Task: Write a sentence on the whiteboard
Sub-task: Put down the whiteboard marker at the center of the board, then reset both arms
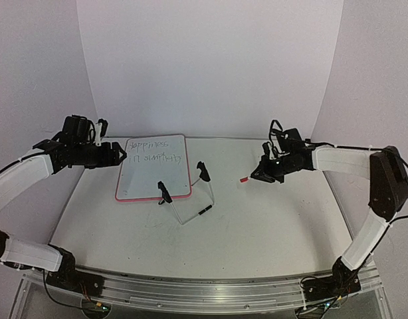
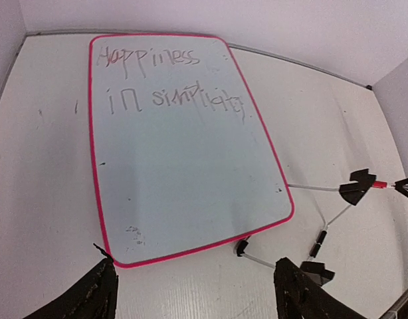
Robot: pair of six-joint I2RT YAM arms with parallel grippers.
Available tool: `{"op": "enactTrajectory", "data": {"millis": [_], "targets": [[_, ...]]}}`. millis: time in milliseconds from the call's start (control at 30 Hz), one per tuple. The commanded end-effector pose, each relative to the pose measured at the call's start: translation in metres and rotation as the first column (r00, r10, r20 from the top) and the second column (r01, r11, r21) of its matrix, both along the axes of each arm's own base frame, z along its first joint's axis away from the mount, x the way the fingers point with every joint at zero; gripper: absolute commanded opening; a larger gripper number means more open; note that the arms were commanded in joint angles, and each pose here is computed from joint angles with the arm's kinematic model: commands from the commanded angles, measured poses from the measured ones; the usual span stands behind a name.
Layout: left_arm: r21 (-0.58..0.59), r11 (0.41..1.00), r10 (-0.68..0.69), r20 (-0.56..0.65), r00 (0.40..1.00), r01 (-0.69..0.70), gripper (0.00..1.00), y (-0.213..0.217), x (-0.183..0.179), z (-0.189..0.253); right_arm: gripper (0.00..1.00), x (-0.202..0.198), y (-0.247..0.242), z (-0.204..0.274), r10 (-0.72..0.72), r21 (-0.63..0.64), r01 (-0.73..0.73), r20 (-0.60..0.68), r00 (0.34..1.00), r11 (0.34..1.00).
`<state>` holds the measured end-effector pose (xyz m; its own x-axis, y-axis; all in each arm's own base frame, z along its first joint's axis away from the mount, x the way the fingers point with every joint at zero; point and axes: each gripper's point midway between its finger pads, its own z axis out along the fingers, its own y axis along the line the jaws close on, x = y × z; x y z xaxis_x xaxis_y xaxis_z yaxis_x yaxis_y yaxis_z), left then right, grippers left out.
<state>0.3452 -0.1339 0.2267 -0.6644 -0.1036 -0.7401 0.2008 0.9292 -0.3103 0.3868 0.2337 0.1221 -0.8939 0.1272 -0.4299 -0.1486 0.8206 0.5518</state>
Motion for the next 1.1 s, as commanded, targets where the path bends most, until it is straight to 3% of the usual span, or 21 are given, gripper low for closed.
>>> {"op": "enactTrajectory", "data": {"millis": [0, 167, 433, 600, 700, 833, 967, 1067], "targets": [[-0.073, 0.980, 0.186, -0.004, 0.983, -0.186, 0.81, 0.038, 0.006, -0.010, 0.02, 0.053, -0.012, -0.002, -0.099, 0.039, 0.096, 0.087, 0.991, 0.995], [-0.040, 0.952, 0.303, -0.024, 0.953, -0.304, 0.83, 0.072, 0.003, -0.038, 0.12, 0.070, -0.022, -0.028, -0.110, 0.028, 0.108, 0.072, 0.991, 0.994], [0.028, 0.912, 0.410, -0.012, 0.912, -0.409, 0.89, 0.103, 0.001, -0.056, 0.68, 0.072, -0.064, -0.041, -0.179, -0.047, 0.183, 0.085, 0.980, 0.982], [0.028, 0.885, 0.464, -0.002, 0.886, -0.464, 0.94, 0.120, 0.002, -0.062, 0.89, 0.069, -0.096, -0.036, -0.229, -0.090, 0.239, 0.111, 0.967, 0.967], [0.062, 0.860, 0.506, 0.024, 0.862, -0.506, 0.95, 0.134, 0.004, -0.062, 0.93, 0.064, -0.120, -0.030, -0.263, -0.130, 0.280, 0.132, 0.956, 0.951], [0.115, 0.795, 0.581, 0.144, 0.801, -0.596, 0.96, 0.160, 0.004, -0.042, 0.94, 0.055, -0.153, -0.005, -0.312, -0.170, 0.351, 0.221, 0.924, 0.921], [0.134, 0.714, 0.629, 0.308, 0.714, -0.687, 0.97, 0.186, -0.012, -0.015, 0.95, 0.039, -0.178, 0.040, -0.340, -0.145, 0.427, 0.406, 0.848, 0.892], [0.087, 0.676, 0.650, 0.397, 0.648, -0.732, 0.99, 0.196, -0.030, -0.004, 0.95, 0.021, -0.195, 0.065, -0.357, -0.124, 0.486, 0.530, 0.769, 0.865]]}}
